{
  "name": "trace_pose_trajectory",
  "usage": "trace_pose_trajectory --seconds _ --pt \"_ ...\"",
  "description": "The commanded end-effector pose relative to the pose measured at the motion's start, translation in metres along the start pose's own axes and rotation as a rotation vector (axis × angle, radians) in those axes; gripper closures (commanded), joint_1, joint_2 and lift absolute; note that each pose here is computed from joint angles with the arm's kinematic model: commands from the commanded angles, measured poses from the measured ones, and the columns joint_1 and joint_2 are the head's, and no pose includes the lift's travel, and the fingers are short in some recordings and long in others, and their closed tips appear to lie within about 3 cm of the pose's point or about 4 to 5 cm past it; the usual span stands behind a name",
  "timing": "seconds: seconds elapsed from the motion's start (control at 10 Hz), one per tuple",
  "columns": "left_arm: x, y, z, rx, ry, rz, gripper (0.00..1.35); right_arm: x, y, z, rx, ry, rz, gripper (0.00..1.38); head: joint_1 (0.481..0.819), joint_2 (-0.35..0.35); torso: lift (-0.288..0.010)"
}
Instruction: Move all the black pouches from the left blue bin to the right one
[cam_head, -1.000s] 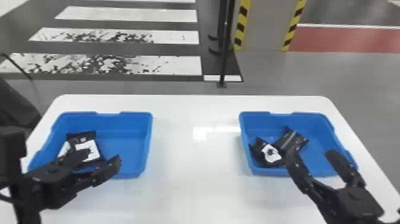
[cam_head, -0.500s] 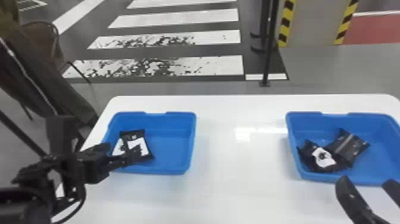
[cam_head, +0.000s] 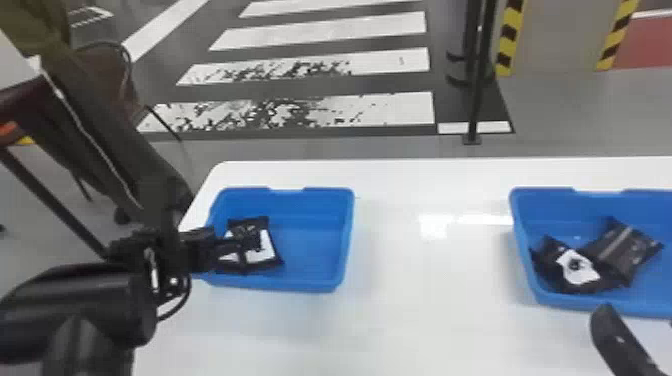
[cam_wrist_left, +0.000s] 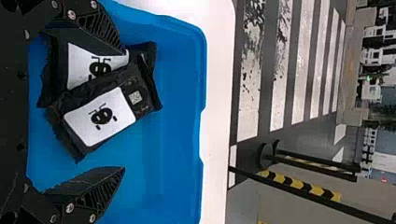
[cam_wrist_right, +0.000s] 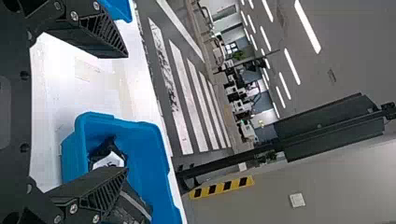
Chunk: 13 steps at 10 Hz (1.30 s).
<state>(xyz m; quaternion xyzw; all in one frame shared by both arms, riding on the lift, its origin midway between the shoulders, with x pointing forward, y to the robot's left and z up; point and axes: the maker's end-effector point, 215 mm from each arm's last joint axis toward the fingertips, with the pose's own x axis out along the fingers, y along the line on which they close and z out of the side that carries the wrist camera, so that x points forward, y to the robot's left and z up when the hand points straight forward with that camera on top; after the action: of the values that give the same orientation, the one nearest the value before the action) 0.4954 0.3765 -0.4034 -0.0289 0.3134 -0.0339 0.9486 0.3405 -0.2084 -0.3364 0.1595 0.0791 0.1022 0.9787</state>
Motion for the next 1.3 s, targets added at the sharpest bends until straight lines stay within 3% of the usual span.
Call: trace_pose_trajectory --seconds 0.0,0.5,0.9,1.0,1.2 --pt "0.015 0.005 -0.002 0.011 0.032 0.018 0.17 0.002 0.002 -0.004 0.01 0.005 0.007 0.17 0.695 0.224 -0.14" --pt "0.047 -0.017 -0.021 0.008 0.119 -0.01 0.17 0.004 0.005 -0.012 0.016 0.031 0.024 0.17 0.695 0.212 -0.14" --pt "0.053 -0.018 -0.026 0.016 0.163 0.027 0.17 0.005 0.006 -0.022 0.04 0.057 0.033 0.17 0.695 0.202 -0.14" --pt "0.051 -0.018 -0.038 0.004 0.216 0.046 0.17 0.005 0.007 -0.026 0.038 0.068 0.04 0.17 0.695 0.203 -0.14" --pt "0.054 -0.011 -0.038 -0.004 0.218 0.076 0.17 0.007 0.008 -0.03 0.044 0.078 0.047 0.17 0.695 0.212 -0.14"
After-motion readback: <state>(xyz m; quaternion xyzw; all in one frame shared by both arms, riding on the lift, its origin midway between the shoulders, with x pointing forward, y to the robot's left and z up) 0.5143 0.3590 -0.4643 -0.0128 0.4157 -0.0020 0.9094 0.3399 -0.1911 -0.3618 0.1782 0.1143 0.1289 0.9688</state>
